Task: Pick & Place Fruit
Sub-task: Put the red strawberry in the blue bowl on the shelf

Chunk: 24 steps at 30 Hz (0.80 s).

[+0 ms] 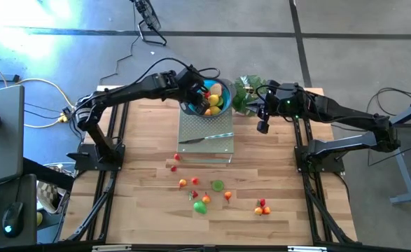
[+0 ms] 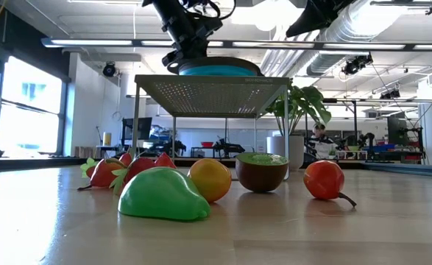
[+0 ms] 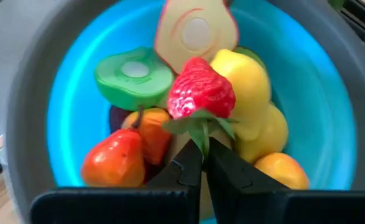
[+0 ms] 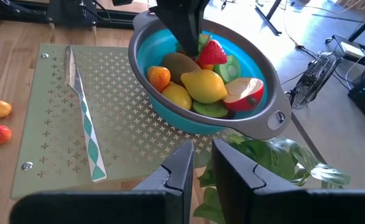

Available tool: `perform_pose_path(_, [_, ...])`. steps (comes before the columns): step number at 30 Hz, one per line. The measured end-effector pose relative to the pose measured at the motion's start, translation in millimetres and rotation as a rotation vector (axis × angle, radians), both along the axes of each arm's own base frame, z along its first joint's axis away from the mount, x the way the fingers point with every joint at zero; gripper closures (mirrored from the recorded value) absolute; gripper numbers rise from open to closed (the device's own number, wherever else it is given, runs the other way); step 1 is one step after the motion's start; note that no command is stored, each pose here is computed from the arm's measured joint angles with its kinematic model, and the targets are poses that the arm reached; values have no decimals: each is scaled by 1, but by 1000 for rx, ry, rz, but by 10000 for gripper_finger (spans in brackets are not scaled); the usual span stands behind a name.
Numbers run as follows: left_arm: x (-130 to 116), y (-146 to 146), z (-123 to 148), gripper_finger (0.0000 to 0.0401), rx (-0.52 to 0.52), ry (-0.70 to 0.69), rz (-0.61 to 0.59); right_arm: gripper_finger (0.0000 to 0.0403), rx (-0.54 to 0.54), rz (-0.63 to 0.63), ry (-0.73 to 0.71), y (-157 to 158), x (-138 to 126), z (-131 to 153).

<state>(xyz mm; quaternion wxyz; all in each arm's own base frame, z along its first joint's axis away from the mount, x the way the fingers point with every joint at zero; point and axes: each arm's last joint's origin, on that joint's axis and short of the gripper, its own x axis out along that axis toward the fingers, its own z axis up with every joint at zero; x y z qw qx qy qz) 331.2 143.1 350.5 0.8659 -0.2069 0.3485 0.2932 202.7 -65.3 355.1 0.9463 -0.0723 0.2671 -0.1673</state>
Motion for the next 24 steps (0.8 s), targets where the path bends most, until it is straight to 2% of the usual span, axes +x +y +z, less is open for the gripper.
perform_pose_path(10, [-3,-1,4,313,3,-17,4,350,0,0,1,0,0,0])
perform_pose_path(16, [-21,-9,30,307,29,-88,-1,350,0,0,1,0,0,0])
perform_pose_path(24, [-47,-23,54,307,-8,-149,-57,350,1,0,0,0,0,0])
